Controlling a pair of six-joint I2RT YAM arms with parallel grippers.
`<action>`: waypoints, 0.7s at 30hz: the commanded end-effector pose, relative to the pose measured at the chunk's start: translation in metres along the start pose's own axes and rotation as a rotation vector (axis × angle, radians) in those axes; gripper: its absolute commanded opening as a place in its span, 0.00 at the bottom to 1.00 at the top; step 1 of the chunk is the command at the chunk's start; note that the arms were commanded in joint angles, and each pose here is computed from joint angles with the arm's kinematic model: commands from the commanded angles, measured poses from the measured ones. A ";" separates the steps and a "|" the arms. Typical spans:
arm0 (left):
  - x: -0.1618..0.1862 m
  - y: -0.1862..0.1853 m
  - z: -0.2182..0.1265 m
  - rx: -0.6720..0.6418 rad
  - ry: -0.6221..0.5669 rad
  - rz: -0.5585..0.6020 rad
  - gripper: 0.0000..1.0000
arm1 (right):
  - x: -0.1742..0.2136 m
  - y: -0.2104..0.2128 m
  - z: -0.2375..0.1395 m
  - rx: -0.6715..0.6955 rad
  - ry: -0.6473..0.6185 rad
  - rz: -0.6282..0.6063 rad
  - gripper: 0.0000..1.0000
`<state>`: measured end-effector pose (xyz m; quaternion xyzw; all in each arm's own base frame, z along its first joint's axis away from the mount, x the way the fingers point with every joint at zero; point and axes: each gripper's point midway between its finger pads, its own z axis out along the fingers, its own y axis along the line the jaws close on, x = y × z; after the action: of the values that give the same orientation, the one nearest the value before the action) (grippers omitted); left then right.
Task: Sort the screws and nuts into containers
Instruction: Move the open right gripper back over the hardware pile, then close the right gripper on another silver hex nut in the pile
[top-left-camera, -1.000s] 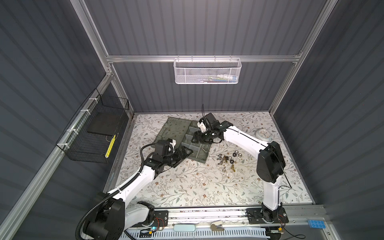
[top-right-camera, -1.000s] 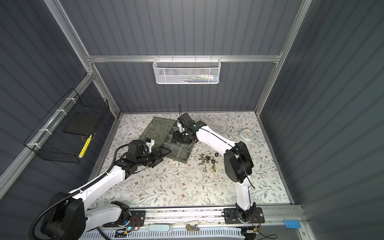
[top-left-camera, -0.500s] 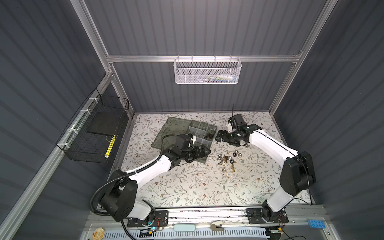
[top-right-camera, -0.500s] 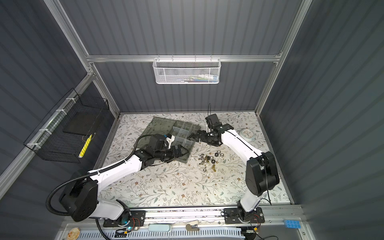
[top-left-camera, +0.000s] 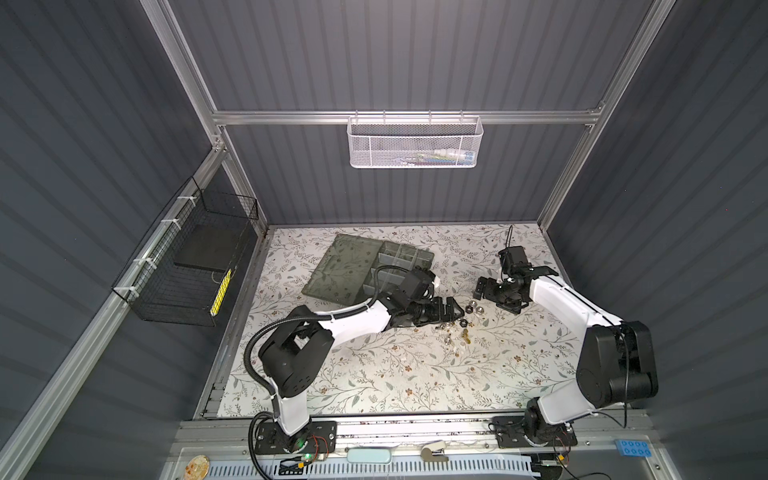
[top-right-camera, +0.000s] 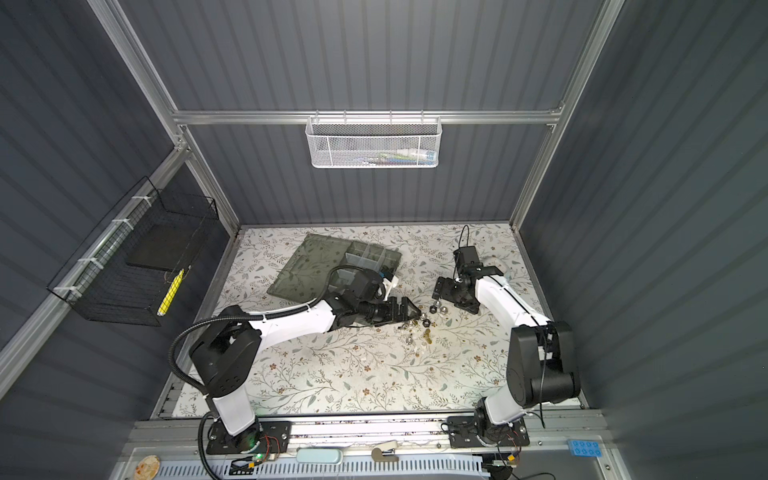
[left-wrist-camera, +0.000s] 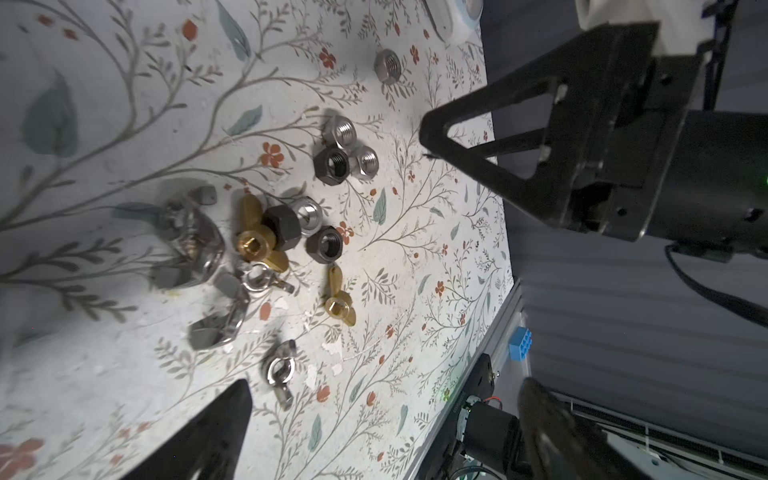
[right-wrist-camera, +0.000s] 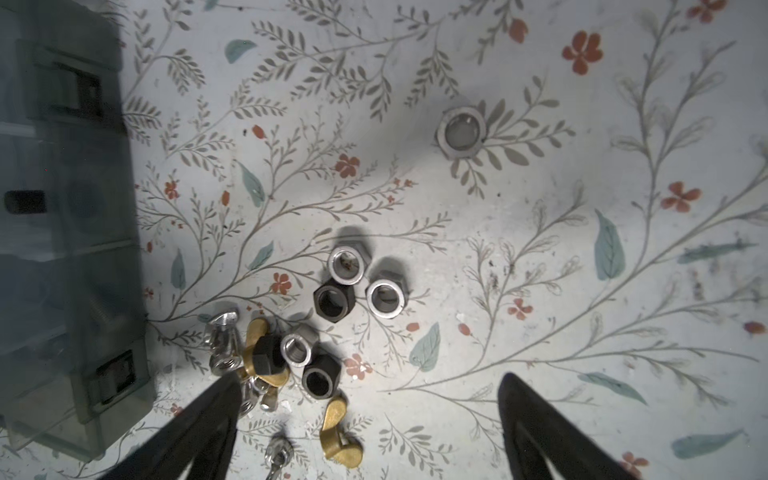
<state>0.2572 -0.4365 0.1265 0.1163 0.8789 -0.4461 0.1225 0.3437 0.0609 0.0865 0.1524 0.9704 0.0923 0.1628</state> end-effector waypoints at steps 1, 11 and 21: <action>0.001 -0.022 0.012 0.058 0.019 0.024 1.00 | 0.007 -0.016 0.016 0.053 0.034 -0.013 0.89; 0.015 -0.019 0.018 0.038 0.042 0.020 1.00 | 0.018 -0.020 0.051 0.059 0.109 -0.015 0.68; 0.016 -0.018 0.012 0.024 0.042 0.025 1.00 | 0.016 -0.017 0.068 0.081 0.130 -0.030 0.56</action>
<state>0.2382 -0.4589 0.1160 0.1376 0.8765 -0.4501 0.1014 0.3442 0.0575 0.0187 0.1438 0.9824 0.0692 0.0969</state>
